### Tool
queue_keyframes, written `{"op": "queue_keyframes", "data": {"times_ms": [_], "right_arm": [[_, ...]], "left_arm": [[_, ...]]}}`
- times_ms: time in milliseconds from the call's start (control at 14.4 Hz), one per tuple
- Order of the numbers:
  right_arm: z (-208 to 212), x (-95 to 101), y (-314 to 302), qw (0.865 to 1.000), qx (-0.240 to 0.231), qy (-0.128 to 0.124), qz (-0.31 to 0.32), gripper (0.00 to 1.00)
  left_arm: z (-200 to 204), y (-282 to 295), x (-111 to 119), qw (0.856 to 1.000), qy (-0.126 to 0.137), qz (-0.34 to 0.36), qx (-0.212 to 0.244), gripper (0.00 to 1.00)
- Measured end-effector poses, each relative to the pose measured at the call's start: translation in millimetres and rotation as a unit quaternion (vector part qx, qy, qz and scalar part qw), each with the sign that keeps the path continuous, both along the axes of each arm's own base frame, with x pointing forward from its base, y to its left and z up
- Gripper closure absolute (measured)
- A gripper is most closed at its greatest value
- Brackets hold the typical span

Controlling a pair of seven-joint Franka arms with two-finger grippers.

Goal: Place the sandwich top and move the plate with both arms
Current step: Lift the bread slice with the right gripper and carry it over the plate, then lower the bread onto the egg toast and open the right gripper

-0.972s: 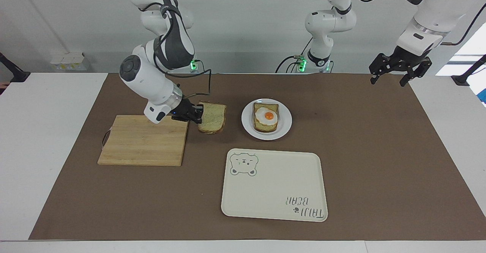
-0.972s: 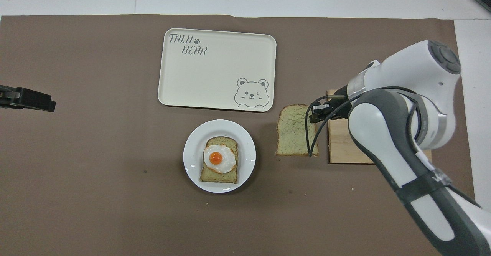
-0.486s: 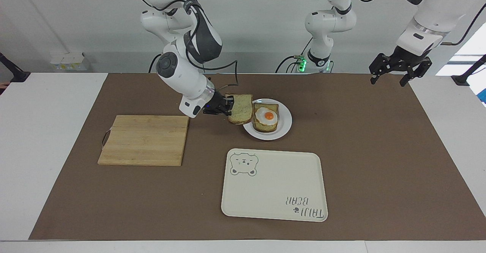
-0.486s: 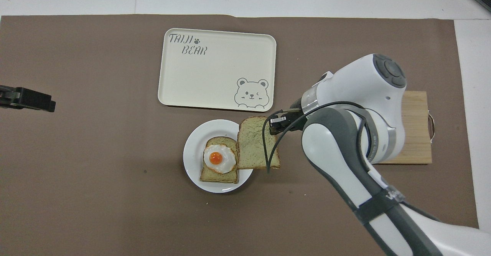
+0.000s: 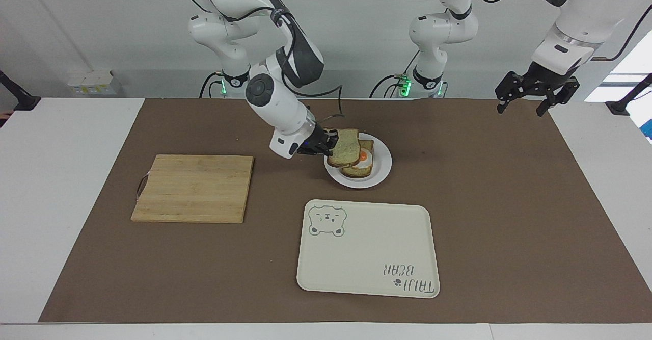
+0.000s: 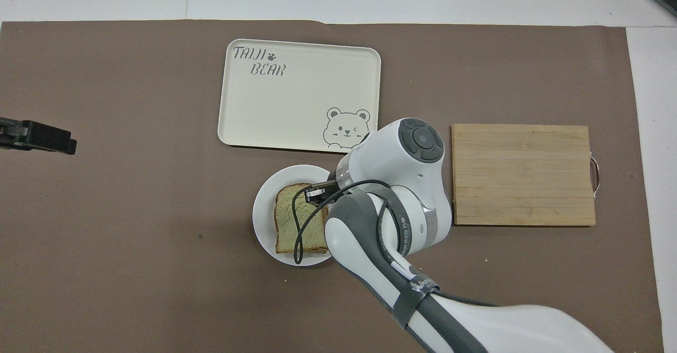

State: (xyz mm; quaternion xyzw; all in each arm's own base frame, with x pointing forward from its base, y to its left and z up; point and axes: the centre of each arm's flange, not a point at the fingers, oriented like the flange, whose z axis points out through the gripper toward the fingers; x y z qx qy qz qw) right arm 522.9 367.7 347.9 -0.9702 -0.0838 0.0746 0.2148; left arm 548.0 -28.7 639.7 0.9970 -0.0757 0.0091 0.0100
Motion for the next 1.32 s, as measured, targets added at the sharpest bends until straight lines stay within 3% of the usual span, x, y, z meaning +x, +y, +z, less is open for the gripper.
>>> {"op": "queue_keyframes", "data": {"times_ms": [486, 903, 1319], "right_arm": [[-21, -10.7, 5, 1.000, -0.011, 0.016, 0.004, 0.95], [-20, 6.6, -13, 0.995, 0.005, 0.031, -0.094, 0.95], [-32, -5.5, -3, 0.997, 0.003, 0.019, -0.071, 0.95]], "left_arm": [[0, 0, 0, 1.000, 0.000, 0.000, 0.000, 0.00], [0, 0, 0, 1.000, 0.000, 0.000, 0.000, 0.00], [0, 0, 0, 1.000, 0.000, 0.000, 0.000, 0.00]]}}
